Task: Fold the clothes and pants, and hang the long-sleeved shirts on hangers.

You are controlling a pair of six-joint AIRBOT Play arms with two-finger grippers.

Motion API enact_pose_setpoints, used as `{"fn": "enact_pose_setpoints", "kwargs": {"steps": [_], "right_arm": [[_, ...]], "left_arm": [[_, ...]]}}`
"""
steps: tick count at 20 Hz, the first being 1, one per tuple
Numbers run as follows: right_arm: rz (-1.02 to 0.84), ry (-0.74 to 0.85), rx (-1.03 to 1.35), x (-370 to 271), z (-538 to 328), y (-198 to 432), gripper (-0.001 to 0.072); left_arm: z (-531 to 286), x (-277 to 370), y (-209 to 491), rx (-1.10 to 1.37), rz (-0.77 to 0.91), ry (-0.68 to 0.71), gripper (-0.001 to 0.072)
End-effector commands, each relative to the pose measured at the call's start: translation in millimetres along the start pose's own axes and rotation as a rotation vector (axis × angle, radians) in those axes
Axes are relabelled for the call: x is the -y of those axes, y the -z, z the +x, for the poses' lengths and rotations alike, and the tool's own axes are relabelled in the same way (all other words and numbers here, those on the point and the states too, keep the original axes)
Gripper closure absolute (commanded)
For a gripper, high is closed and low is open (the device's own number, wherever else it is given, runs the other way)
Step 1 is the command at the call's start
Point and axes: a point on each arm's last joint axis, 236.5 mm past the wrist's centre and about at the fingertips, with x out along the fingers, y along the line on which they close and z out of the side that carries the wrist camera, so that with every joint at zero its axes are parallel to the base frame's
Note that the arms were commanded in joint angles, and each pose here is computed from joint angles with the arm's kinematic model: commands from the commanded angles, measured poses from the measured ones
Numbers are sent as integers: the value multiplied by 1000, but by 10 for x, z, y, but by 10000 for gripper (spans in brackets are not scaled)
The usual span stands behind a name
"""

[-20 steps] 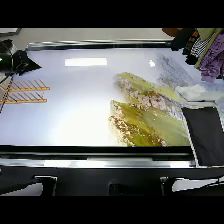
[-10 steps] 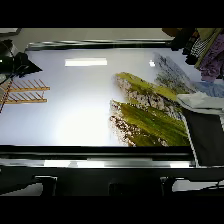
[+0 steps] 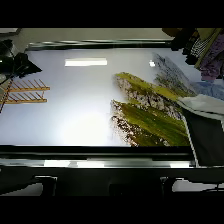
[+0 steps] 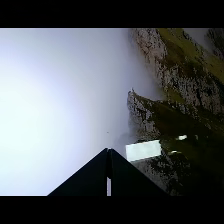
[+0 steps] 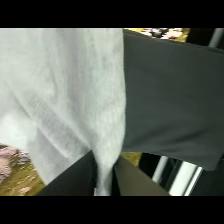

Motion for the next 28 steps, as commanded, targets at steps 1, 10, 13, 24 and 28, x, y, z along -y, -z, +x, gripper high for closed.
{"fn": "enact_pose_setpoints", "kwargs": {"steps": [1,10,13,24,28], "right_arm": [[-54,170,-47,328,362,75,667],[-131,382,-123,777,979,273,667],[-151,411,-144,870,1017,347,667],[-223,557,-175,1385,1164,611,667],[-225,575,-170,1424,1147,598,666]], "left_arm": [[6,-5,-1,0,1,-1,690],[5,-4,-1,0,1,-1,690],[6,-13,-1,0,1,-4,690],[8,-15,-1,0,20,-5,689],[8,-15,-1,0,20,-5,690]]}}
